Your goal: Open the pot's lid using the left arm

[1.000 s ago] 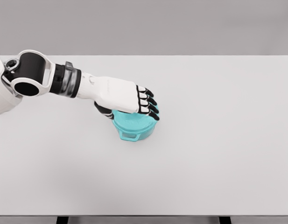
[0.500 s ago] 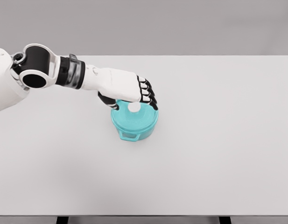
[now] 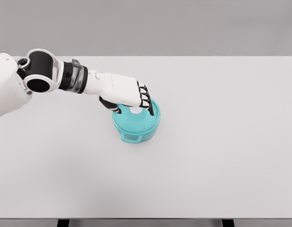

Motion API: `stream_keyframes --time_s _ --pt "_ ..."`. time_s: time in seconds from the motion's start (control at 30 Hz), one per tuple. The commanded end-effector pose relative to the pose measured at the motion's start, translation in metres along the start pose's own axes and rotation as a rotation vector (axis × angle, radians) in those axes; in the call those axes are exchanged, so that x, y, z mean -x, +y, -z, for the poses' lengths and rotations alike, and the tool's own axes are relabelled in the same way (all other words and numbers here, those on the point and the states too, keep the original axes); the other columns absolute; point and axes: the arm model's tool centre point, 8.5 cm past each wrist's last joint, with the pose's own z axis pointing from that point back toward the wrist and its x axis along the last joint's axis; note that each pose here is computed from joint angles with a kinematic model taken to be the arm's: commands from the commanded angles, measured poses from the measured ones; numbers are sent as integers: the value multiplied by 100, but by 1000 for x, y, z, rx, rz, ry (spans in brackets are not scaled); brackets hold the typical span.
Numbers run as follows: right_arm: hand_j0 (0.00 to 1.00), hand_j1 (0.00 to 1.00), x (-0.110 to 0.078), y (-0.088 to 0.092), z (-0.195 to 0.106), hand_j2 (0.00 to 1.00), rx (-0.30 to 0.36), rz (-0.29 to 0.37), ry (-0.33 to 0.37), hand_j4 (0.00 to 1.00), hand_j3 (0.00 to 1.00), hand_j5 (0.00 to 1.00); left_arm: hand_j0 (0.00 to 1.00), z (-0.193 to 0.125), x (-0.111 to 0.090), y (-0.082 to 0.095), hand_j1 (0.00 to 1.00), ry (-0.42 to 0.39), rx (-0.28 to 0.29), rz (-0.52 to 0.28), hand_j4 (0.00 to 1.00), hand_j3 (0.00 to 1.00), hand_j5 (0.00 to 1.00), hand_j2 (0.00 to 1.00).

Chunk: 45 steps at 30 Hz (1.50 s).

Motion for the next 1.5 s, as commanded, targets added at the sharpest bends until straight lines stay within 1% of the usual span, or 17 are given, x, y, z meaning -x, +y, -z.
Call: stream_keyframes --time_s 0.0,0.2,0.27,0.3,0.37,0.83,0.9,0.93,1.03,1.1,1.17,1.27,1.4,1.47 --pt "100 100 0 0 0 100 0 1 0 100 100 100 83 1 1 -1 83 1 2 -8 83 83 83 83" --pt "100 100 0 0 0 100 0 1 0 100 100 100 83 5 -1 -1 83 -9 4 -6 83 83 83 83" --pt "100 100 0 0 0 100 0 1 0 100 100 100 83 7 1 -3 83 -3 10 -8 83 83 83 83" --pt "100 100 0 0 0 100 0 -1 0 100 100 100 83 8 3 -4 83 10 24 5 83 83 83 83" --pt "100 100 0 0 0 100 0 1 0 100 100 100 83 11 12 -9 83 31 36 -12 83 83 83 83" --pt "100 100 0 0 0 100 0 -1 0 100 100 100 82 15 10 -10 82 23 40 -10 82 82 82 82" --pt "100 100 0 0 0 100 0 1 0 100 100 100 78 15 10 -11 78 23 41 -12 78 78 78 78" --pt "100 100 0 0 0 100 0 -1 0 100 100 100 76 17 9 -14 76 18 52 -11 76 76 76 76" --pt "100 100 0 0 0 100 0 1 0 100 100 100 71 18 8 -15 71 16 55 -13 71 71 71 71" --pt "100 100 0 0 0 100 0 1 0 100 100 100 65 18 8 -15 65 15 55 -12 65 65 65 65" --pt "100 100 0 0 0 100 0 1 0 100 100 100 63 18 8 -15 63 15 55 -12 63 63 63 63" --pt "100 100 0 0 0 100 0 -1 0 100 100 100 54 18 8 -15 54 15 55 -12 54 54 54 54" --pt "100 100 0 0 0 100 0 -1 0 100 100 100 48 17 8 -14 48 15 54 -11 48 48 48 48" --pt "100 100 0 0 0 100 0 1 0 100 100 100 48 15 9 -15 48 20 54 -13 48 48 48 48"
